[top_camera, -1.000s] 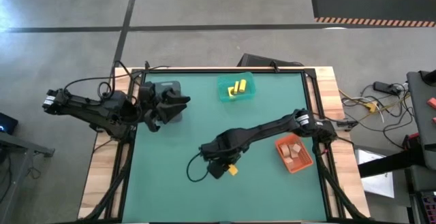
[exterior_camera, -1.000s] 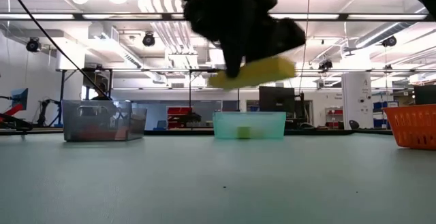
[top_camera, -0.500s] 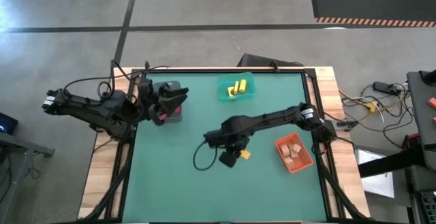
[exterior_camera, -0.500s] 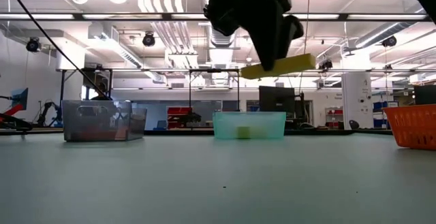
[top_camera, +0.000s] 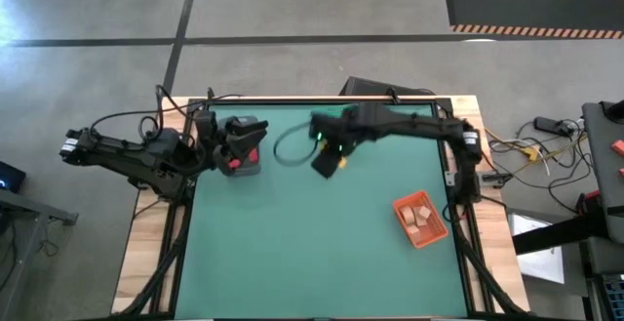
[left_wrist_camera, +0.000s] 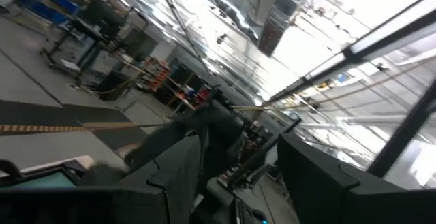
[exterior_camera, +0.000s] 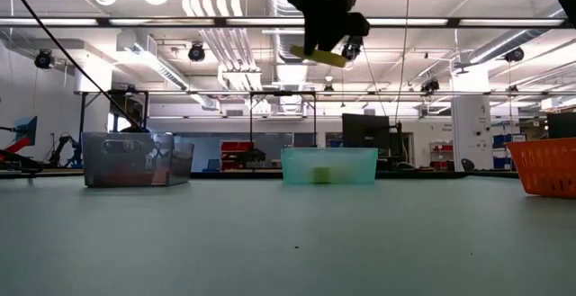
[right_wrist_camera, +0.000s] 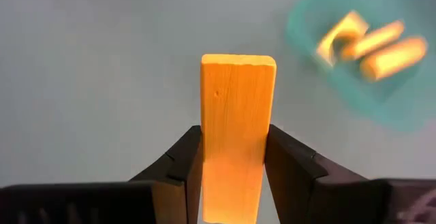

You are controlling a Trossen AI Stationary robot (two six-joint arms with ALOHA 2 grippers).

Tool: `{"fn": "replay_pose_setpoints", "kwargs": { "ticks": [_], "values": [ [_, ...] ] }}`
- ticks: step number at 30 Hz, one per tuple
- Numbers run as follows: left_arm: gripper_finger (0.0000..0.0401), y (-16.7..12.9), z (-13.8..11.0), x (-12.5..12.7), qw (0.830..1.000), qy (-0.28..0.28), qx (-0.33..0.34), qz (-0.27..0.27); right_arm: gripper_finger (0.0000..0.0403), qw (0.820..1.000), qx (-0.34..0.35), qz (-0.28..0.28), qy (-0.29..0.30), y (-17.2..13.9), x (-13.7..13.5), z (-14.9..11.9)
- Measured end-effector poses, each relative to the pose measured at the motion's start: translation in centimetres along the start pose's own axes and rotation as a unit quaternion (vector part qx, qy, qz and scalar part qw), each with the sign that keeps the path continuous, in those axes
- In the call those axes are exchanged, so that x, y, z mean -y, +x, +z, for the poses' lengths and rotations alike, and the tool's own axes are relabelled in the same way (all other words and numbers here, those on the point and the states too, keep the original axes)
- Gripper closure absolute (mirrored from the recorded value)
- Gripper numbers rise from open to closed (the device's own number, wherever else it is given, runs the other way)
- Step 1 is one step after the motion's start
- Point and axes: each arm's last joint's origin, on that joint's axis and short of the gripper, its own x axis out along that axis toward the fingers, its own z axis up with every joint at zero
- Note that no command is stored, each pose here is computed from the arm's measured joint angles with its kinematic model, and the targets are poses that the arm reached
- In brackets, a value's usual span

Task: Sort & place blocks by color
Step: Put the yellow block into the green bin

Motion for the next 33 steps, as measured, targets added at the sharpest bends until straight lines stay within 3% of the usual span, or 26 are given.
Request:
{"fn": "replay_pose_setpoints", "kwargs": {
  "ticks": [4, 9, 18, 25, 33],
  "values": [
    [0.0220, 0.0, 0.1, -0.2, 1.000, 0.001, 0.010, 0.015, 0.0290, 0.998, 0.060, 0.012, 0.025, -1.0, 3.4, 2.0],
    [0.0220, 0.2, 0.3, -0.4, 0.999, 0.003, 0.019, 0.028, 0.0290, 0.996, 0.084, 0.009, 0.041, -0.3, 8.3, 4.4],
    [0.0220, 0.3, 0.2, -0.6, 0.999, 0.005, 0.026, 0.041, 0.0290, 0.998, 0.039, -0.016, 0.038, 5.5, 15.1, 6.9],
    [0.0220, 0.4, 0.1, -0.7, 0.998, 0.006, 0.031, 0.055, 0.0290, 0.992, -0.016, 0.022, 0.125, 11.3, 17.4, 7.6],
    [0.0220, 0.4, 0.1, -0.9, 0.996, 0.007, 0.045, 0.079, 0.0277, 0.985, -0.016, 0.043, 0.164, 13.9, 17.3, 8.1]
  ]
}}
